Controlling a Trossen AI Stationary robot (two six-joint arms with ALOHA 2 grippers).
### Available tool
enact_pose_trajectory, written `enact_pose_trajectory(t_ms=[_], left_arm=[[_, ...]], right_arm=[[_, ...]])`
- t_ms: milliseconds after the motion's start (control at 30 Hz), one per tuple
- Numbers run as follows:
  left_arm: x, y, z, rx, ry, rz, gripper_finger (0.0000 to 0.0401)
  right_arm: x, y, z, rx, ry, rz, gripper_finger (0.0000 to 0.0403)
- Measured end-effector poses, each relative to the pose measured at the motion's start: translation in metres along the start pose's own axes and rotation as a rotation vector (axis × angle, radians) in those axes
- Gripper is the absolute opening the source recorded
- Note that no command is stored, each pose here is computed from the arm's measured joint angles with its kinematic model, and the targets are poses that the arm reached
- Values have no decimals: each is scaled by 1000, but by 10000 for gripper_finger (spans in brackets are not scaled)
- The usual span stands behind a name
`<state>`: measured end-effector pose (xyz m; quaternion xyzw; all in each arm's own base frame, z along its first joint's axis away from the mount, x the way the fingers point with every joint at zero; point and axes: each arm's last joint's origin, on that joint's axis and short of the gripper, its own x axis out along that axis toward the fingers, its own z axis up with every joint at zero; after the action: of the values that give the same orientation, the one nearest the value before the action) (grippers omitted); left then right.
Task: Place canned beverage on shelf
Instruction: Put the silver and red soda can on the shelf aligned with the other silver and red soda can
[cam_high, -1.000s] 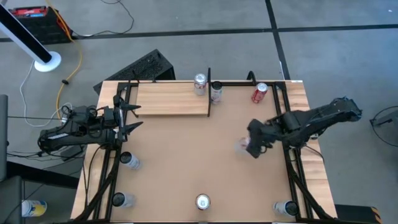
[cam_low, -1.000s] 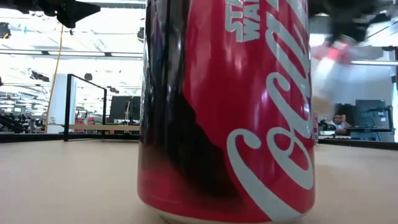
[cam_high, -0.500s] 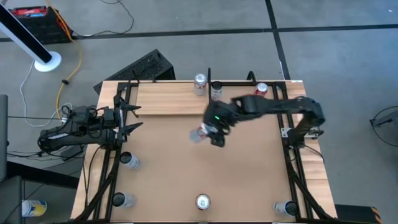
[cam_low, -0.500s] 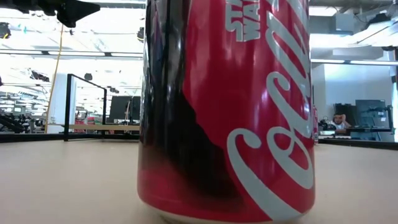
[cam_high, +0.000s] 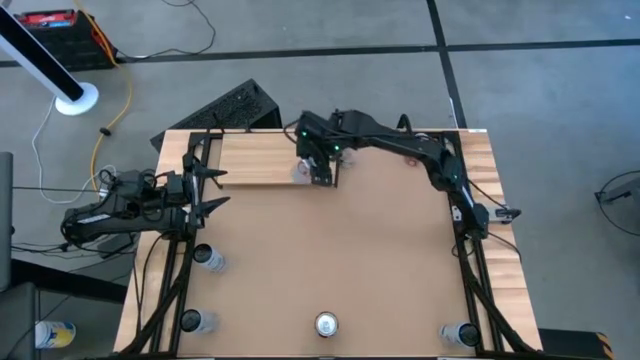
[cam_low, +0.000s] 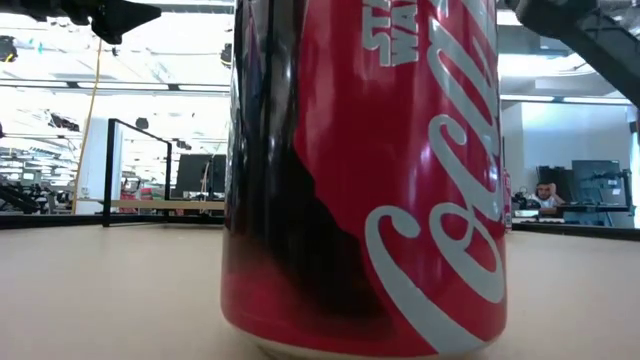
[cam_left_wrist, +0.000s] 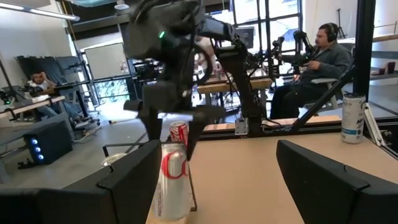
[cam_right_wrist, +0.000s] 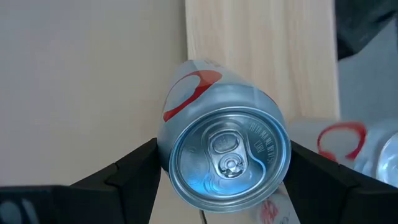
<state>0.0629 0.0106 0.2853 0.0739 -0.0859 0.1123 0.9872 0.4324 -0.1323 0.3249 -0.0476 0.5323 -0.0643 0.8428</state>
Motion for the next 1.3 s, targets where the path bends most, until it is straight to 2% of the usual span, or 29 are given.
enact_pose_trajectory(t_ms=[167, 400, 733, 1000, 1300], left_arm=[[0, 0, 0, 0, 1, -1, 304], [0, -1, 0, 0, -1, -23, 304], [0, -1, 0, 0, -2, -23, 304], [0, -1, 0, -1, -2, -23, 304], [0, -1, 0, -3, -2, -22, 304]], right_arm=[[17, -20, -10, 39, 79, 1, 310], [25, -31, -19, 39, 156, -38, 310], [25, -34, -22, 21, 183, -39, 311], [25, -36, -23, 31, 184, -41, 358], [24, -37, -19, 27, 143, -53, 359]])
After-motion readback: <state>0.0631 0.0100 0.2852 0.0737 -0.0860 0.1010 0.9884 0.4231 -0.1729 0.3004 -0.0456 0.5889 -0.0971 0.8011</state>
